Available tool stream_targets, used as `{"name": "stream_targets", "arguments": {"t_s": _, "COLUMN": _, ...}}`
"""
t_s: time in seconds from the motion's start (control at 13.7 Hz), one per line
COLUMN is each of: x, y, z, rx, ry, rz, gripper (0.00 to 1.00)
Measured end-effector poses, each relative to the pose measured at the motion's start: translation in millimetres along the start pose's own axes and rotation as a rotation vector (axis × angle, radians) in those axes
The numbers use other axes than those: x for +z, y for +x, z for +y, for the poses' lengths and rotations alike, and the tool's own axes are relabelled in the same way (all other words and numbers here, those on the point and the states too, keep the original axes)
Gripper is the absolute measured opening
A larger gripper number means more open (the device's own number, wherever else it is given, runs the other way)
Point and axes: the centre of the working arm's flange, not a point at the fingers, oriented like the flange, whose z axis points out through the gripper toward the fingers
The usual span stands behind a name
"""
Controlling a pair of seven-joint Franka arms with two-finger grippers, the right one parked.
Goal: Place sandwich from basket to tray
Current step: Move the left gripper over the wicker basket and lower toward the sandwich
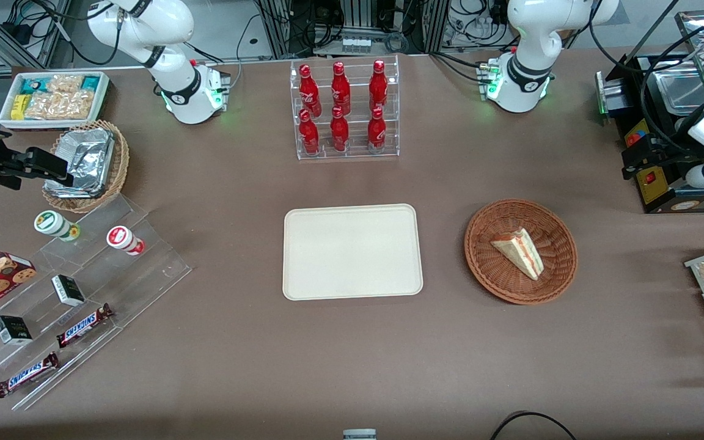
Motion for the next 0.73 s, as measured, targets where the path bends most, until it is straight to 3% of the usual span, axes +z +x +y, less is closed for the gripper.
{"name": "stream_targets", "arguments": {"t_s": 0.22, "x": 0.3, "y": 0.1, "z": -0.6, "rx": -0.002, "ry": -0.001, "rz": -0.001, "gripper": 1.0}}
{"name": "stream_targets", "arguments": {"t_s": 0.36, "x": 10.8, "y": 3.1, "z": -0.2, "rx": -0.004, "ry": -0.002, "rz": -0.021, "gripper": 1.0}}
{"name": "stream_targets", "arguments": {"t_s": 0.51, "x": 42.6, "y": 16.3, "z": 5.2, "rx": -0.011, "ry": -0.004, "rz": -0.039, "gripper": 1.0}}
{"name": "stream_targets", "arguments": {"t_s": 0.73, "x": 116.2, "y": 36.3, "z": 29.4, "rx": -0.055, "ry": -0.011, "rz": -0.018, "gripper": 1.0}}
